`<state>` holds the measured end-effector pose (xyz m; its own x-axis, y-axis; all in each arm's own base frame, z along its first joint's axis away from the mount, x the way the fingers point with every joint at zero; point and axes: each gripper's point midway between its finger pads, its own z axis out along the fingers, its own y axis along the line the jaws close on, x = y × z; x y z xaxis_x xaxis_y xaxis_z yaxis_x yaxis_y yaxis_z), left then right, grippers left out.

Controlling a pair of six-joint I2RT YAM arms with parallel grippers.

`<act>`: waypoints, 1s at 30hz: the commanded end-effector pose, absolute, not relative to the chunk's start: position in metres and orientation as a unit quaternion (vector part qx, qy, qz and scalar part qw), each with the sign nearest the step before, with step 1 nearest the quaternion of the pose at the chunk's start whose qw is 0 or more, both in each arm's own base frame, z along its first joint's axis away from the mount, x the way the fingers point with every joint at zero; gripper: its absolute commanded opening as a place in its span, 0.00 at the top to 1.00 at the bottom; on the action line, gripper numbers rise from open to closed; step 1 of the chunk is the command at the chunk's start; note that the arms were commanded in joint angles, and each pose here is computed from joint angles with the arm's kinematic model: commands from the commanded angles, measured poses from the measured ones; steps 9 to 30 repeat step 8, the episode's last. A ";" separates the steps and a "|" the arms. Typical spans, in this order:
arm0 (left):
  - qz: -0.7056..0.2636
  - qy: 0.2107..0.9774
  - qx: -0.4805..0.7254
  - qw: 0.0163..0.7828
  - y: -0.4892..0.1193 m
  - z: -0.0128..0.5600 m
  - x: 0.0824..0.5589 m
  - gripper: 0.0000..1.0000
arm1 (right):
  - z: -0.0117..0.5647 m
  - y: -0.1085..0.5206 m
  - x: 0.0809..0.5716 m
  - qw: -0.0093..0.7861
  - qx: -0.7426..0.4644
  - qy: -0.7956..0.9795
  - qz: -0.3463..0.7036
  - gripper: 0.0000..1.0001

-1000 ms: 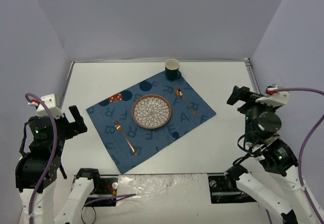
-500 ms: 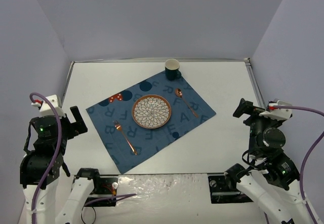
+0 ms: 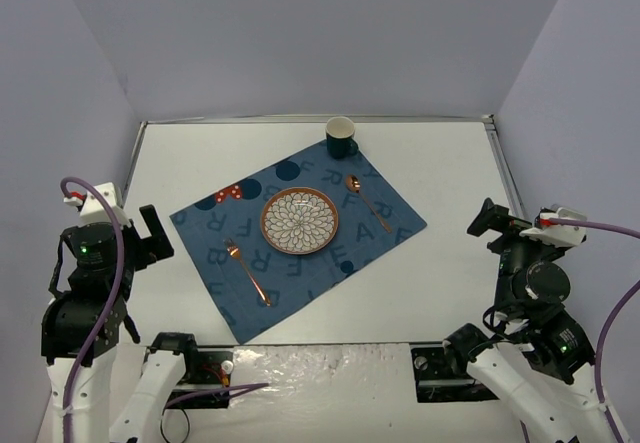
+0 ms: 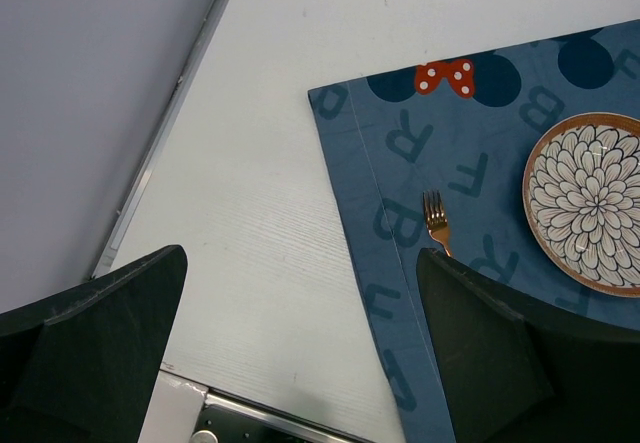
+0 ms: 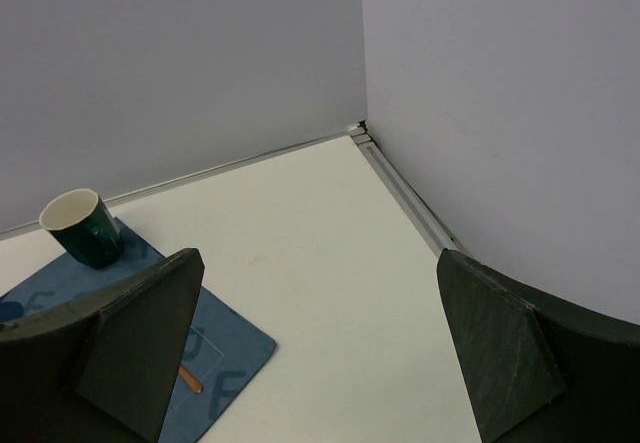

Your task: Set the dinner table for one person

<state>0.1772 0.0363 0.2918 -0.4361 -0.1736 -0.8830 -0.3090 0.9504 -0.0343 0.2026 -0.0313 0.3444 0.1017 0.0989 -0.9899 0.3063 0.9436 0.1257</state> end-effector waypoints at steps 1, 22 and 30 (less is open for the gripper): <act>0.061 0.825 -0.147 0.542 0.037 0.311 0.187 0.03 | 0.359 -0.035 0.203 0.742 0.176 0.644 -0.067 0.00; 0.058 0.826 -0.145 0.542 0.035 0.309 0.188 0.03 | 0.358 -0.038 0.202 0.741 0.186 0.642 -0.070 0.00; 0.058 0.826 -0.145 0.542 0.035 0.309 0.188 0.03 | 0.358 -0.038 0.202 0.741 0.186 0.642 -0.070 0.00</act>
